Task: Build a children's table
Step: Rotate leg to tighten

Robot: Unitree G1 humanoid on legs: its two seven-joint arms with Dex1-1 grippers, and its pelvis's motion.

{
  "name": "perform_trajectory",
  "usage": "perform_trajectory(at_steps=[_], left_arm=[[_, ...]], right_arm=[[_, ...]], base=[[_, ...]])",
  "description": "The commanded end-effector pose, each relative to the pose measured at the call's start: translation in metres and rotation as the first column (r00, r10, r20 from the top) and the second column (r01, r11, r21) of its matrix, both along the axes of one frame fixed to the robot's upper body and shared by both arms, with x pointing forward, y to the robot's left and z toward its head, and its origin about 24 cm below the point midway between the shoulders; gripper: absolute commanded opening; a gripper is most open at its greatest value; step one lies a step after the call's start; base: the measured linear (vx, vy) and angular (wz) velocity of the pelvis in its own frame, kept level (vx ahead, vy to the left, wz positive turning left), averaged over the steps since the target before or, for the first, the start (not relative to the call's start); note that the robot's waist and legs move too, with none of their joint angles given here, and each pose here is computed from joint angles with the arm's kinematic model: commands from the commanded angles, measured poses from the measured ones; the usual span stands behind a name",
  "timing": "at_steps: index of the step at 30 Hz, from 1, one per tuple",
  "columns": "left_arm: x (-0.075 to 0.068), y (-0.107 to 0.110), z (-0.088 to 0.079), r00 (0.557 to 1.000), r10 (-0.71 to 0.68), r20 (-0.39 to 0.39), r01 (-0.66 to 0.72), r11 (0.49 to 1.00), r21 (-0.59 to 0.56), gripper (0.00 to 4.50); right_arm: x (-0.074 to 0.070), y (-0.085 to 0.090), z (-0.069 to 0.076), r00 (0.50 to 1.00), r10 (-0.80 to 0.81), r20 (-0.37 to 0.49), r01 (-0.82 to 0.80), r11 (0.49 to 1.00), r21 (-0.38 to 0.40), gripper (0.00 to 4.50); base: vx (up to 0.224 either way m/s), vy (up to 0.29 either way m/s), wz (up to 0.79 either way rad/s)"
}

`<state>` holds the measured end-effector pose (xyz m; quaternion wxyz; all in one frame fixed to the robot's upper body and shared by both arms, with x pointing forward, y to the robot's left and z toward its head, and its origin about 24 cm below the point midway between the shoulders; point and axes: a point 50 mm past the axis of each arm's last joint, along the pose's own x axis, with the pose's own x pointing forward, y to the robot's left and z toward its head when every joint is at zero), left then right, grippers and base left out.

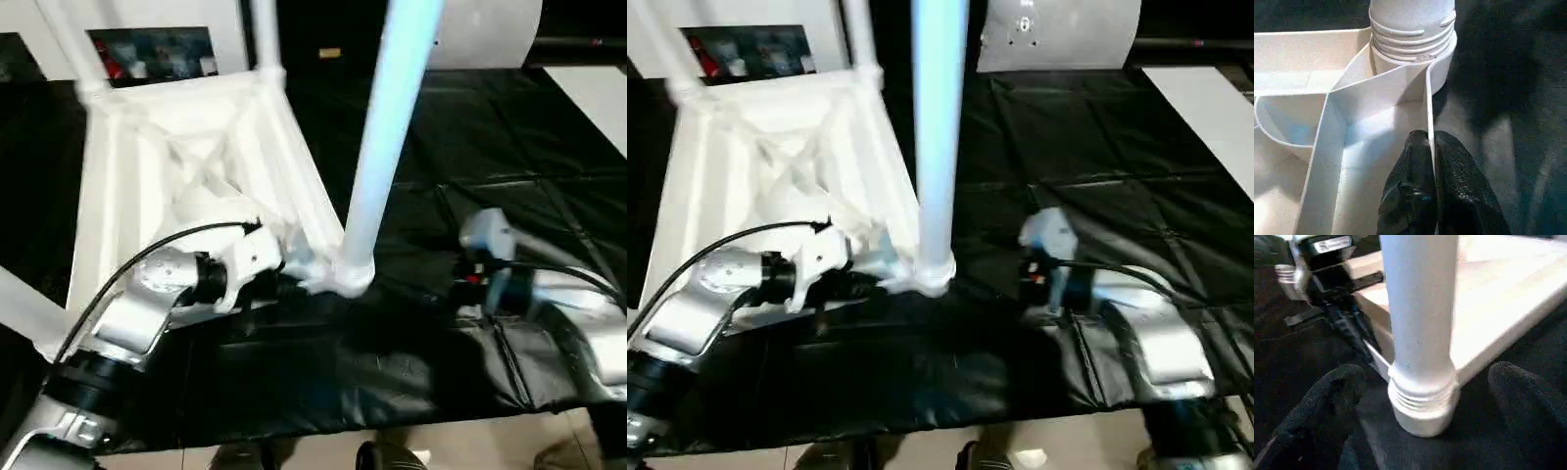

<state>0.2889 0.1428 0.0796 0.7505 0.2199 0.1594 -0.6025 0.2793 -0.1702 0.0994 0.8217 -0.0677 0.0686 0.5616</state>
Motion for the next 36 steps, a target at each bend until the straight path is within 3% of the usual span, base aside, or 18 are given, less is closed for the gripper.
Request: perform_trajectory(at_steps=[1, 5, 11, 12, 16, 22, 28, 36], left_arm=[[-0.012, -0.007, -0.01, 0.992, -0.11, -0.064, 0.11, 0.994, -0.005, 0.0], [-0.012, 0.0, -0.013, 0.989, -0.131, -0.066, 0.132, 0.991, 0.019, 0.0], [-0.015, -0.001, -0.01, 0.984, -0.159, -0.076, 0.16, 0.987, 0.003, 0.0], [-0.014, -0.001, -0.01, 0.983, -0.163, -0.081, 0.164, 0.986, 0.005, 0.0], [-0.013, 0.0, -0.013, 0.982, -0.167, -0.085, 0.169, 0.986, 0.011, 0.0], [-0.01, -0.002, -0.013, 0.983, -0.166, -0.081, 0.168, 0.986, 0.018, 0.0], [-0.009, -0.002, -0.012, 0.982, -0.171, -0.083, 0.174, 0.985, 0.024, 0.0], [-0.006, -0.004, -0.013, 0.99, -0.109, -0.093, 0.11, 0.994, 0.009, 0.0]], right_arm=[[0.003, 0.005, 0.0, 0.995, 0.093, -0.025, -0.093, 0.996, 0.008, 4.23], [0.009, 0.011, -0.003, 0.981, 0.18, -0.072, -0.18, 0.984, 0.003, 4.03], [0.018, 0.016, -0.002, 0.972, 0.225, -0.073, -0.226, 0.974, -0.016, 3.55], [0.02, 0.017, -0.001, 0.969, 0.235, -0.074, -0.237, 0.971, -0.016, 3.3], [0.021, 0.019, -0.002, 0.957, 0.277, -0.09, -0.28, 0.96, -0.022, 3.17], [0.022, 0.023, -0.004, 0.947, 0.309, -0.09, -0.313, 0.949, -0.044, 2.58], [0.023, 0.026, -0.005, 0.939, 0.331, -0.095, -0.336, 0.941, -0.048, 2.07], [0.008, 0.026, -0.014, 0.934, 0.328, -0.143, -0.332, 0.943, -0.004, 1.95]], base=[[0.0, 0.0, 0.0], [0.0, 0.0, 0.0], [0.0, 0.0, 0.0], [0.0, 0.0, 0.0], [0.0, 0.0, 0.0], [0.0, 0.0, 0.0], [0.0, 0.0, 0.0], [0.0, 0.0, 0.0]])
